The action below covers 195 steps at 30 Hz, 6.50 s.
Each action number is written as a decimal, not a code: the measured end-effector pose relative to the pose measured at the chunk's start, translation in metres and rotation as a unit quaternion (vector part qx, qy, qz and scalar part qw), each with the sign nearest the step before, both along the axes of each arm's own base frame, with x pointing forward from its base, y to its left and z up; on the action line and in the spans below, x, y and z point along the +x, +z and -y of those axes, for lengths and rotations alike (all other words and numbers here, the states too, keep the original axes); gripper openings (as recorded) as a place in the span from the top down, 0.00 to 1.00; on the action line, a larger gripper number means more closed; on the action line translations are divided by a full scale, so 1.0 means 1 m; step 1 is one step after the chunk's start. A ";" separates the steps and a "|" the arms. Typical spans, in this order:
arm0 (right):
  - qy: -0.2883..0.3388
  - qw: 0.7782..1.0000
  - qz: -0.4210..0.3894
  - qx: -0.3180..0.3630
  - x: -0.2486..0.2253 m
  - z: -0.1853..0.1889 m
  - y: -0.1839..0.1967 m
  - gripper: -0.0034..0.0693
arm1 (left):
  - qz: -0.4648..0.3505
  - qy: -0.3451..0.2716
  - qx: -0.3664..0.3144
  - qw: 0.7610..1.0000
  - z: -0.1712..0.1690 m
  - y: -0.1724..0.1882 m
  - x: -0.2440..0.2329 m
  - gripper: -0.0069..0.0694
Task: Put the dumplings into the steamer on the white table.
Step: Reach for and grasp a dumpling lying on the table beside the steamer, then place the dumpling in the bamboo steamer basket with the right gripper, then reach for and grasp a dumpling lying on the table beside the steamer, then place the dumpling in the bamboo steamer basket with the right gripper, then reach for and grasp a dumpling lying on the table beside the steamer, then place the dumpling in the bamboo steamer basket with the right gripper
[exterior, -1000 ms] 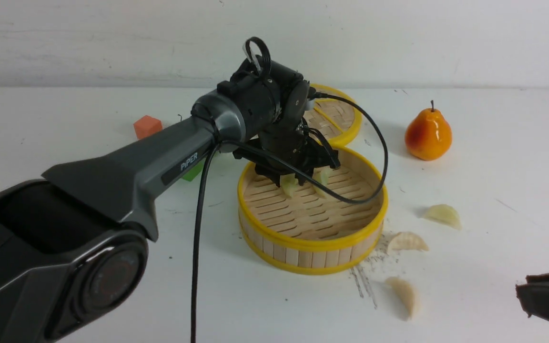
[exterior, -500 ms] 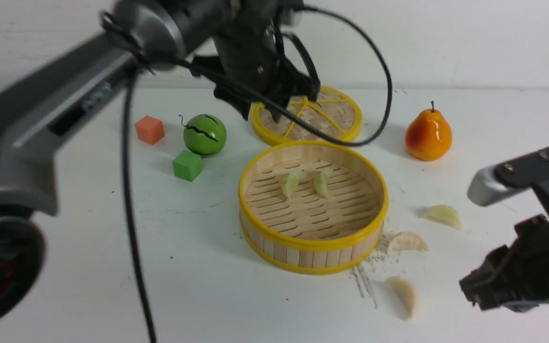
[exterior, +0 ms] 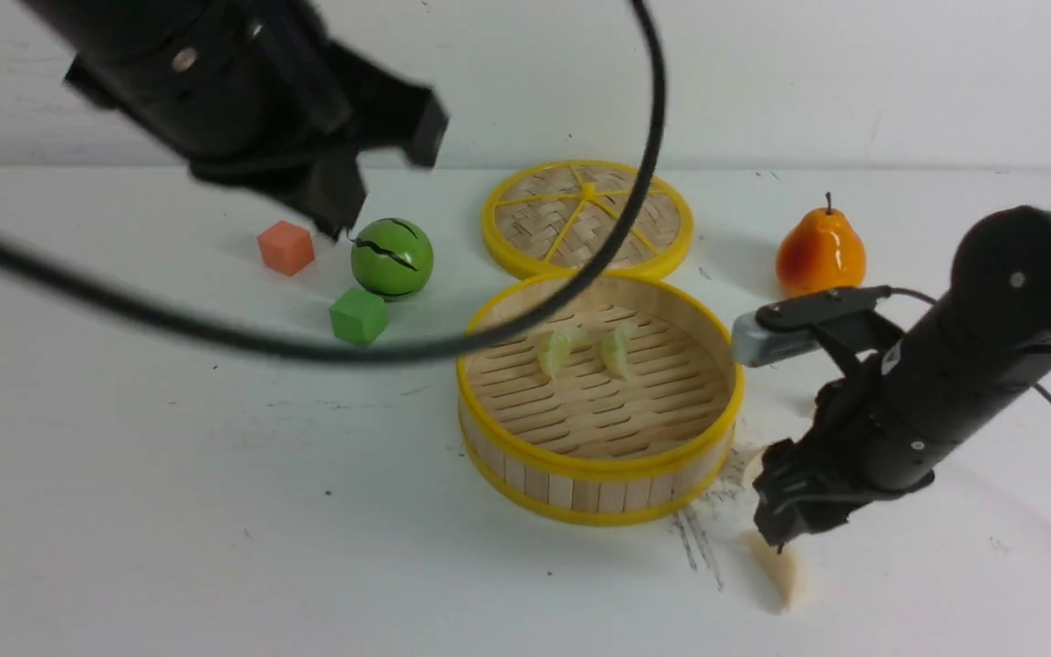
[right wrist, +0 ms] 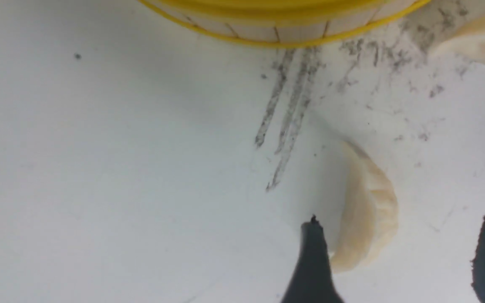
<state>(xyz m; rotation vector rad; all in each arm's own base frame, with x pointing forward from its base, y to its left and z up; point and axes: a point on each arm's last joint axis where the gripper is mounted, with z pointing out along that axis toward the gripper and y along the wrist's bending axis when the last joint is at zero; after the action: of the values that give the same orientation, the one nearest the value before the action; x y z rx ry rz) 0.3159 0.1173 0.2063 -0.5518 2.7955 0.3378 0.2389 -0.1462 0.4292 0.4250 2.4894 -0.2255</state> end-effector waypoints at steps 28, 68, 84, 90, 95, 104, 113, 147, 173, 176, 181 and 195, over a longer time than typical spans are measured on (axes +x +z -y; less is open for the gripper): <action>0.118 0.987 0.106 0.023 0.043 -0.113 0.082 0.69 | 0.036 0.059 -0.020 0.997 -0.087 -0.045 -0.122 0.93; 0.161 0.982 0.033 -0.091 0.058 0.015 0.059 0.36 | 0.067 0.081 -0.063 0.992 -0.119 -0.057 -0.170 0.92; 0.316 0.941 0.055 -0.106 0.090 0.011 -0.039 0.45 | 0.074 0.078 -0.071 0.992 -0.117 -0.056 -0.169 0.91; 0.318 0.937 0.059 -0.133 0.088 0.005 -0.035 0.71 | 0.077 0.079 -0.068 0.992 -0.118 -0.056 -0.169 0.91; 0.320 0.932 0.077 -0.152 0.075 -0.011 -0.005 0.70 | 0.085 0.083 -0.058 0.991 -0.120 -0.055 -0.168 0.90; 0.247 0.952 0.148 -0.105 0.053 -0.070 0.069 0.70 | 0.101 0.085 -0.054 0.990 -0.121 -0.053 -0.166 0.89; 0.107 0.985 0.134 -0.037 0.074 -0.094 0.033 0.70 | 0.097 0.085 -0.055 0.990 -0.121 -0.054 -0.166 0.88; 0.049 0.990 0.063 -0.119 0.088 0.056 0.035 0.21 | 0.083 0.086 -0.050 0.991 -0.121 -0.056 -0.168 0.85; 0.093 0.980 0.117 -0.134 0.103 0.019 0.034 0.62 | 0.072 0.088 -0.044 0.992 -0.122 -0.057 -0.169 0.83; 0.105 0.979 0.139 -0.107 0.093 -0.015 0.056 0.62 | 0.075 0.088 -0.046 0.992 -0.122 -0.057 -0.169 0.83; 0.120 0.980 0.139 -0.072 0.084 -0.061 0.048 0.62 | 0.077 0.088 -0.046 0.992 -0.122 -0.057 -0.169 0.82; 0.040 0.991 0.121 -0.049 0.105 -0.075 -0.007 0.57 | 0.109 0.090 -0.073 0.987 -0.149 -0.087 -0.211 0.81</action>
<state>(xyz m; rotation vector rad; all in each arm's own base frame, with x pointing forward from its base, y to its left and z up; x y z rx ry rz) 0.4213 0.1923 0.1989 -0.6811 2.5692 0.1397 0.0277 0.0032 0.3422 0.1525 2.2622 -0.2699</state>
